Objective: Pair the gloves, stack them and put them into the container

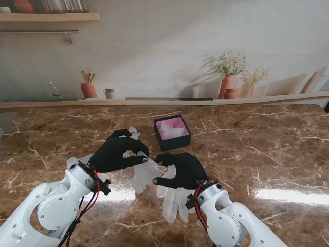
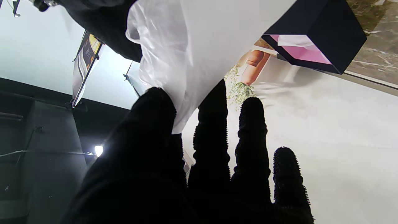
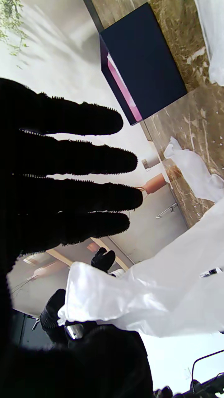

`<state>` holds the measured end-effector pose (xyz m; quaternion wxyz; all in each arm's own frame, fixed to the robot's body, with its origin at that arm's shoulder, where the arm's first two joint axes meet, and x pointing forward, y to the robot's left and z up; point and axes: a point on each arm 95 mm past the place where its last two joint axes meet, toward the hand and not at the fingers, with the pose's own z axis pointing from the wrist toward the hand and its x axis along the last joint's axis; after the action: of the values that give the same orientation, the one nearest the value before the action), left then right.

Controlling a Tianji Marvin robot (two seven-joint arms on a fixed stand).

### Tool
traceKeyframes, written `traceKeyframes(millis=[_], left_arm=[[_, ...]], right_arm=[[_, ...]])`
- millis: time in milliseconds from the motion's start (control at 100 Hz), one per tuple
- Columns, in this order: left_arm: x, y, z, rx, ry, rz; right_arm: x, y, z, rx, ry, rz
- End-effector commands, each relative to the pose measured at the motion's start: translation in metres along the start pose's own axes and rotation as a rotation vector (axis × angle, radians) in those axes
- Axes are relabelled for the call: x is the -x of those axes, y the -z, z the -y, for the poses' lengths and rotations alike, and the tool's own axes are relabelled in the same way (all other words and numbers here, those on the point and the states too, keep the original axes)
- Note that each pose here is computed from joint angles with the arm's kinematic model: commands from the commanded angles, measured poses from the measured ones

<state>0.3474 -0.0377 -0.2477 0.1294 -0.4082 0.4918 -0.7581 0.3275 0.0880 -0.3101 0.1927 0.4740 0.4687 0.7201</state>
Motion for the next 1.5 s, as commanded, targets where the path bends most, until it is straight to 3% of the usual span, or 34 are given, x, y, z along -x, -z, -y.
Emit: traceKeyframes(millis=[0, 230, 370, 540, 700, 890, 1130, 1300, 1490], left_arm=[[-0.005, 0.0, -0.002, -0.002, 0.019, -0.013], [-0.008, 0.002, -0.003, 0.004, 0.06, -0.041], [-0.006, 0.004, -0.003, -0.009, 0.069, -0.045], [-0.005, 0.007, -0.002, -0.023, 0.072, -0.033], [-0.011, 0.008, -0.003, -0.044, 0.089, -0.043], [-0.024, 0.014, -0.004, -0.02, 0.1, -0.099], [-0.042, 0.023, -0.007, 0.04, 0.159, -0.164], [-0.045, 0.027, -0.01, 0.093, 0.222, -0.173], [-0.04, 0.028, -0.025, 0.178, 0.299, -0.154]], right_arm=[[-0.002, 0.0, 0.003, -0.009, -0.012, 0.006], [-0.008, -0.006, 0.001, 0.043, -0.065, -0.021], [-0.011, -0.007, -0.003, 0.124, -0.087, -0.042], [-0.014, 0.004, -0.018, 0.201, -0.075, -0.068], [-0.018, 0.022, -0.033, 0.219, -0.062, -0.086], [-0.027, 0.051, -0.048, 0.16, -0.032, -0.108], [-0.034, 0.082, -0.051, 0.066, -0.066, -0.126], [-0.036, 0.094, -0.053, -0.002, -0.104, -0.137], [-0.03, 0.099, -0.051, -0.076, -0.123, -0.131]])
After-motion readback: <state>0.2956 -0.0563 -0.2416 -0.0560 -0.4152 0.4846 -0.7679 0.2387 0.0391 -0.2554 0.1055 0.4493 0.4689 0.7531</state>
